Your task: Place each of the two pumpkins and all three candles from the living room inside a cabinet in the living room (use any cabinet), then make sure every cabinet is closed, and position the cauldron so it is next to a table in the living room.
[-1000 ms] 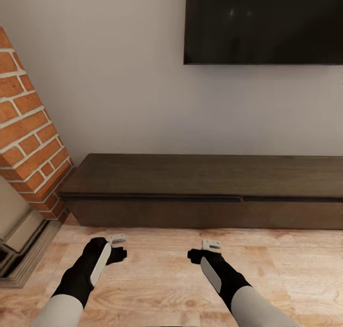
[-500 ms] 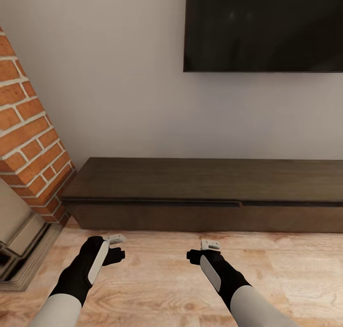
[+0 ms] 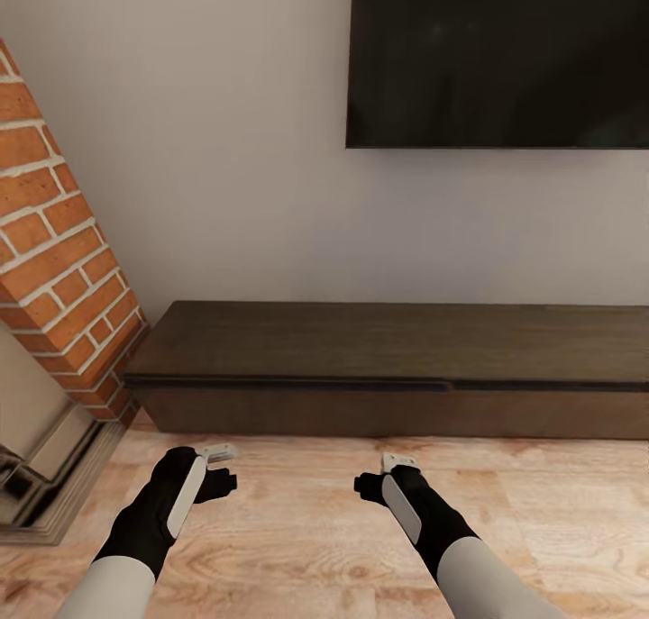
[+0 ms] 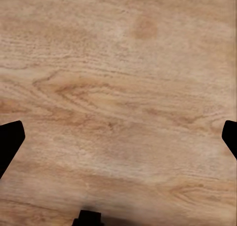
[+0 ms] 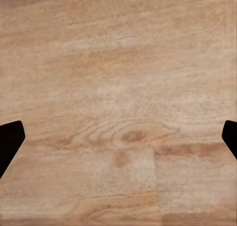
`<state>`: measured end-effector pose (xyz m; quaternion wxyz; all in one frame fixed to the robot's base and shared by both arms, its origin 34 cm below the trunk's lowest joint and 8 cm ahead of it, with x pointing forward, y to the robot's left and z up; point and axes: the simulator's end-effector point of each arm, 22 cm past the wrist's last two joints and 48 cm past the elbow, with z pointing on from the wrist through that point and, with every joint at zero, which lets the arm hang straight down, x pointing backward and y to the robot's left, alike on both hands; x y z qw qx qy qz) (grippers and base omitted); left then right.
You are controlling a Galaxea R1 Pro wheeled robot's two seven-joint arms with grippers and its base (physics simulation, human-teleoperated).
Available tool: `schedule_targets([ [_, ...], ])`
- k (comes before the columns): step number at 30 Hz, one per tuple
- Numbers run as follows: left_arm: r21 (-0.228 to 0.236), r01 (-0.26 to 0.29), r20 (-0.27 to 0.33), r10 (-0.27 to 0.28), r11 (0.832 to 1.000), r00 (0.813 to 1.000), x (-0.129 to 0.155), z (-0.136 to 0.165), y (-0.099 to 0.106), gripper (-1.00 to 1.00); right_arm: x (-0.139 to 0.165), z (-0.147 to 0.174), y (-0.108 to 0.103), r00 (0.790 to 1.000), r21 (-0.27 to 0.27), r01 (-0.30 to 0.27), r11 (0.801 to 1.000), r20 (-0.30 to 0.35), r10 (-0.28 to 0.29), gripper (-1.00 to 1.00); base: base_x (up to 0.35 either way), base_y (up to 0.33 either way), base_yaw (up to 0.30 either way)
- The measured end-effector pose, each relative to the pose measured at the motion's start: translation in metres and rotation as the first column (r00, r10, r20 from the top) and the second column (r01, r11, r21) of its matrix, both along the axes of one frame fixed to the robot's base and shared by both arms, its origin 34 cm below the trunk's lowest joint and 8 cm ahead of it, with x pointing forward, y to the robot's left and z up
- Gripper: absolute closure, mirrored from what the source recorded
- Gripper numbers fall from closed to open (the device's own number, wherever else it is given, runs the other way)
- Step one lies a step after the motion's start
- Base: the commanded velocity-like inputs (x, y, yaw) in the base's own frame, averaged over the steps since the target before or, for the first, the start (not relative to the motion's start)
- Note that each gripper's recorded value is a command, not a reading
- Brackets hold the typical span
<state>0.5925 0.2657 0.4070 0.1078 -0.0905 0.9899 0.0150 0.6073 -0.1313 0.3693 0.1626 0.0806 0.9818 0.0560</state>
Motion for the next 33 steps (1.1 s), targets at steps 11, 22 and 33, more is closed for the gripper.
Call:
schedule_targets([
  [11, -0.001, 0.005, -0.038, -0.005, 1.0, 0.999, -0.011, 0.01, -0.002, -1.0, -0.005, 0.017, -0.006, 1.0, -0.013, -0.003, 1.0, -0.018, 0.003, -1.0, -0.134, 0.0, 0.0],
  [22, 0.059, -0.048, -0.108, 0.054, 0.997, 0.993, -0.088, -0.054, 0.013, -1.0, -0.089, -0.006, -0.019, 0.994, -0.038, 0.015, 0.999, -0.109, -0.019, -1.0, -0.003, 0.0, 0.0],
  [33, 0.11, -0.077, -0.084, 0.086, 0.991, 0.993, -0.124, -0.061, 0.028, -1.0, -0.123, -0.004, -0.046, 0.994, -0.075, 0.078, 0.994, -0.064, -0.083, -1.0, 0.0, 0.0, 0.0],
])
